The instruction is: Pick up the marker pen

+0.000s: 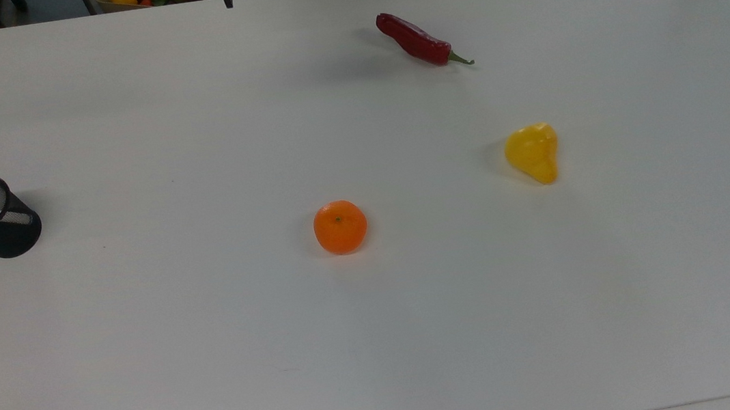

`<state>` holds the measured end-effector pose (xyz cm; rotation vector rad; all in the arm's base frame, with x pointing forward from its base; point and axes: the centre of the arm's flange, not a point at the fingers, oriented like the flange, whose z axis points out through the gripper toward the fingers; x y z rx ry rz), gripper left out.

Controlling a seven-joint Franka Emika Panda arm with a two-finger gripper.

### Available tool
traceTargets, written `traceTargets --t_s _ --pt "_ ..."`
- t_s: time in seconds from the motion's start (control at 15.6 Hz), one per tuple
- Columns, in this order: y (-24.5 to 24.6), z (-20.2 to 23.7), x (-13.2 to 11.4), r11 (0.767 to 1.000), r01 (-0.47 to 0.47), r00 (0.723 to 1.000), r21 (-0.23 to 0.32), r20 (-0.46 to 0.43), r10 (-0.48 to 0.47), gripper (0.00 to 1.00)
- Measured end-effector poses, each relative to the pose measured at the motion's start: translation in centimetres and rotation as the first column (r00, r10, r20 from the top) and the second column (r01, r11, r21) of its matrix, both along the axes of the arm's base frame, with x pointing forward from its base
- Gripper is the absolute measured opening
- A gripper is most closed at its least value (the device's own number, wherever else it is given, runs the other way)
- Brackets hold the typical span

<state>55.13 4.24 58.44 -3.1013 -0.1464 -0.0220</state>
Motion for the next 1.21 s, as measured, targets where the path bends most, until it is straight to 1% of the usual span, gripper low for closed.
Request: traceTargets --t_s 0.26,0.38,0.58,0.7,0.77,0.89,1.02,1.21 --pt "-0.8 0.1 0.1 1.0 0.017 1.0 0.001 0.003 -0.017 1.0" --pt "-1.5 0.5 0.2 0.999 0.045 0.999 0.0 0.015 -0.045 1.0" --pt "-4.3 1.4 1.1 0.99 0.143 0.985 -0.003 0.098 -0.142 1.0" --pt "-6.6 1.9 1.6 0.978 0.205 0.968 -0.025 0.156 -0.199 1.0" --pt "-7.6 2.0 1.9 0.971 0.237 0.957 -0.033 0.181 -0.227 1.0" --pt "-9.9 2.3 2.4 0.947 0.317 0.924 -0.048 0.242 -0.297 1.0" --pt "-12.3 2.6 3.1 0.918 0.393 0.88 -0.055 0.312 -0.358 1.0" --pt "-16.0 2.2 4.1 0.871 0.487 0.809 -0.063 0.409 -0.423 1.0"
